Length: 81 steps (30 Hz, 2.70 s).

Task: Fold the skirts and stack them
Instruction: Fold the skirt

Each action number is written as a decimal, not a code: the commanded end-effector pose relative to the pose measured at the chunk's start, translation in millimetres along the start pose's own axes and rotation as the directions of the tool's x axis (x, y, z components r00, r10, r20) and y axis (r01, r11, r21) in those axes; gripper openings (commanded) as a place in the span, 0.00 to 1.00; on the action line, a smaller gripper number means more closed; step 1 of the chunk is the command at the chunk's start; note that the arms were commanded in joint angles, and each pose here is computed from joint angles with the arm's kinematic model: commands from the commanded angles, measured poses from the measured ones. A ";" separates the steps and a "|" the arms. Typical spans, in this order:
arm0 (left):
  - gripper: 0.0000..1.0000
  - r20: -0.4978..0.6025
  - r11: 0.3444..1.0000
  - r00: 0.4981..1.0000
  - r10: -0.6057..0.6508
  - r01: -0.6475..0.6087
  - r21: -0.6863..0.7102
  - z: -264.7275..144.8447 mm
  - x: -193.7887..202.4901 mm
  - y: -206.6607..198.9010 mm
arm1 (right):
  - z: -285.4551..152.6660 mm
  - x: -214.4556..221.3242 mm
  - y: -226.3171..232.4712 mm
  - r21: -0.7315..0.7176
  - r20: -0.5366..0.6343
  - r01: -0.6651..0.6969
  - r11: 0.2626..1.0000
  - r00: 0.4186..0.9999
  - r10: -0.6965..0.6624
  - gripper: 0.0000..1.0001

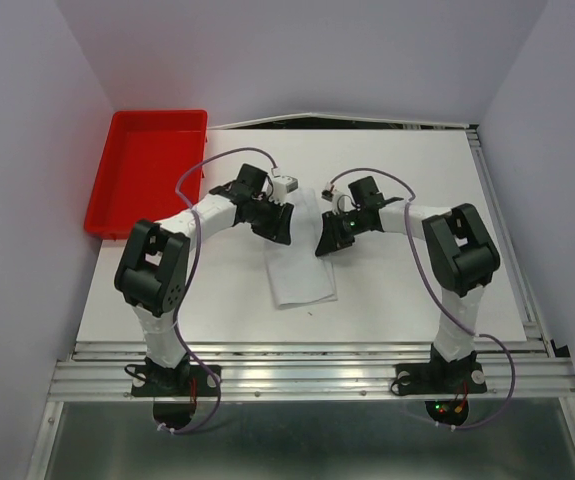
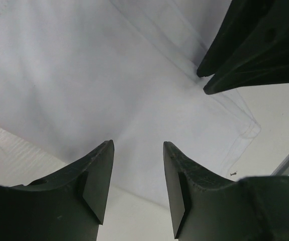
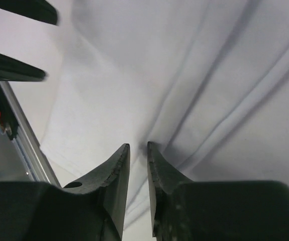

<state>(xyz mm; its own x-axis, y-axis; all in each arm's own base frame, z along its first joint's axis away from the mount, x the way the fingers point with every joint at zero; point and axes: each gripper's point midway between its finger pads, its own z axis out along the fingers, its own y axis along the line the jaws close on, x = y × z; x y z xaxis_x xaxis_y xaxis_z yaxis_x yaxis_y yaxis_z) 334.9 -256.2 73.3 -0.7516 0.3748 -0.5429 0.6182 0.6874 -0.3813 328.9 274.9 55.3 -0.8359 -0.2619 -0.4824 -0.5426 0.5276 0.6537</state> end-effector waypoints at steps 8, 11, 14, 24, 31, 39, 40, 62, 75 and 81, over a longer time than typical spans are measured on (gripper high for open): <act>0.55 -0.026 0.999 1.000 0.010 -0.009 0.035 -3.8 -10.7 0.1 | 22.3 90.5 15.2 -0.067 -0.232 -0.267 0.961 0.941 0.245 0.10; 0.54 -0.099 0.997 0.995 -0.033 0.039 0.061 13.1 7.0 3.1 | 20.0 88.5 54.7 -0.136 -0.234 -0.255 0.957 0.947 0.219 0.11; 0.52 -0.130 0.997 0.990 -0.057 0.063 0.046 26.6 8.2 14.8 | 16.0 82.1 89.2 -0.215 -0.210 -0.235 0.948 0.959 0.190 0.16; 0.54 0.075 0.995 0.993 0.094 -0.091 -0.040 -13.6 -66.0 11.0 | -66.4 -12.2 52.6 -0.094 0.168 -0.210 0.973 0.960 0.223 0.27; 0.59 0.128 0.975 0.969 0.211 -0.200 -0.093 -15.1 -72.5 -40.3 | -49.7 -20.7 14.5 -0.022 0.247 -0.269 0.963 0.932 0.266 0.24; 0.56 0.105 0.975 0.981 0.164 -0.146 -0.165 23.9 -71.0 -51.1 | -35.8 -32.1 -29.1 0.076 0.328 -0.316 0.946 0.903 0.276 0.15; 0.56 0.111 0.974 0.981 0.161 -0.139 -0.181 25.5 -73.6 -48.6 | -35.3 -31.7 -33.3 0.090 0.338 -0.324 0.942 0.900 0.277 0.14; 0.49 0.067 0.972 0.992 0.107 -0.090 -0.217 80.5 -72.0 -40.0 | -12.6 3.8 -77.8 0.167 0.317 -0.444 0.880 0.870 0.378 0.08; 0.00 0.080 0.971 0.989 0.128 -0.108 -0.215 68.3 -78.9 -45.9 | -12.6 7.4 -79.0 0.178 0.309 -0.448 0.876 0.871 0.383 0.08; 0.00 0.110 0.977 0.983 0.148 -0.127 -0.173 44.4 -82.1 -64.1 | -12.6 8.4 -79.3 0.180 0.307 -0.451 0.874 0.870 0.386 0.08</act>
<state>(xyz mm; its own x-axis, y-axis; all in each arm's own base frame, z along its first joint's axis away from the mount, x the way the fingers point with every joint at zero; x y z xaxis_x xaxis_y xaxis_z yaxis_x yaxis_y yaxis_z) 371.9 -349.9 47.8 -0.6891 0.4367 -0.5783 0.6203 0.7680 -0.1592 367.3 231.9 27.3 -0.9084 0.2157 -0.3582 -0.1259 0.6758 0.7263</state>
